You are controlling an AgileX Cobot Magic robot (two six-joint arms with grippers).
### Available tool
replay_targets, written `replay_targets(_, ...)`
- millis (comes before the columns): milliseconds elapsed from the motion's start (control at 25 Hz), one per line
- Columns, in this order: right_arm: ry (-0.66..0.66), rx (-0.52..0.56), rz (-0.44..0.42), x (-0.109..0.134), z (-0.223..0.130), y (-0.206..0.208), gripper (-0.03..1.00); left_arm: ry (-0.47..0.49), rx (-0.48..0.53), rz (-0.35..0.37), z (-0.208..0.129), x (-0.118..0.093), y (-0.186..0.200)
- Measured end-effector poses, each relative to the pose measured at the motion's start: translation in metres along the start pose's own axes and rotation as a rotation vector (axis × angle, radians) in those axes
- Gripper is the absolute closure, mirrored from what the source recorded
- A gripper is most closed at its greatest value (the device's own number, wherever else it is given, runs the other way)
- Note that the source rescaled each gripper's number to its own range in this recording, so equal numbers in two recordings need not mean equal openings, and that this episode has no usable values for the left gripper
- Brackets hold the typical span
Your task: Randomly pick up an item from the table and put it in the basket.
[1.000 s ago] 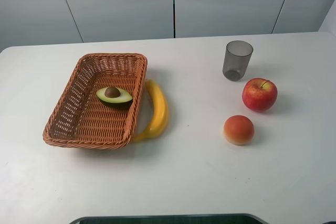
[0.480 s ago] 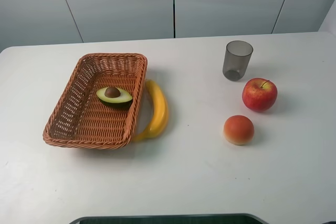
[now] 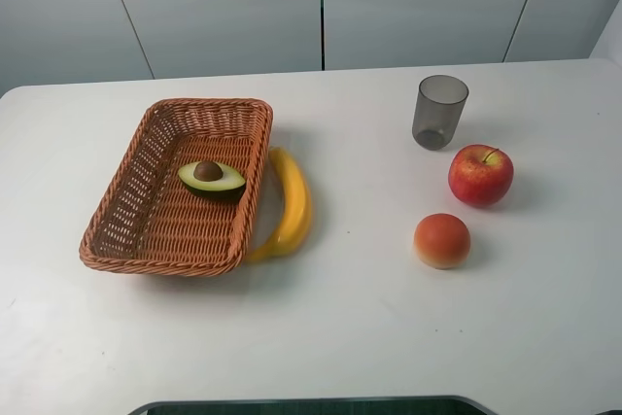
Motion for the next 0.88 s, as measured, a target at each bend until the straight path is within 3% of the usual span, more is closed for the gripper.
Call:
replay_targets(280, 0.022, -0.005, -0.042, -0.0059, 0.0007, 0.0001, -0.03, 0.000, 0.000, 0.000, 0.0000, 0.0000, 0.0000)
replay_targets(880, 0.027, -0.005, -0.042, -0.0059, 0.0007, 0.0001, -0.03, 0.000, 0.000, 0.000, 0.0000, 0.0000, 0.0000)
Point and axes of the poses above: a point on each arm's last joint axis where the gripper is mounted, y pointing back along that axis away from the gripper, x along the wrist's bending axis when the last joint is at zero, z = x × y, the point moved 5 cm from there along -y, pointing out along that axis toward the gripper, and after that the axes turned 3 degrees about -y, right-handed, at the moved point
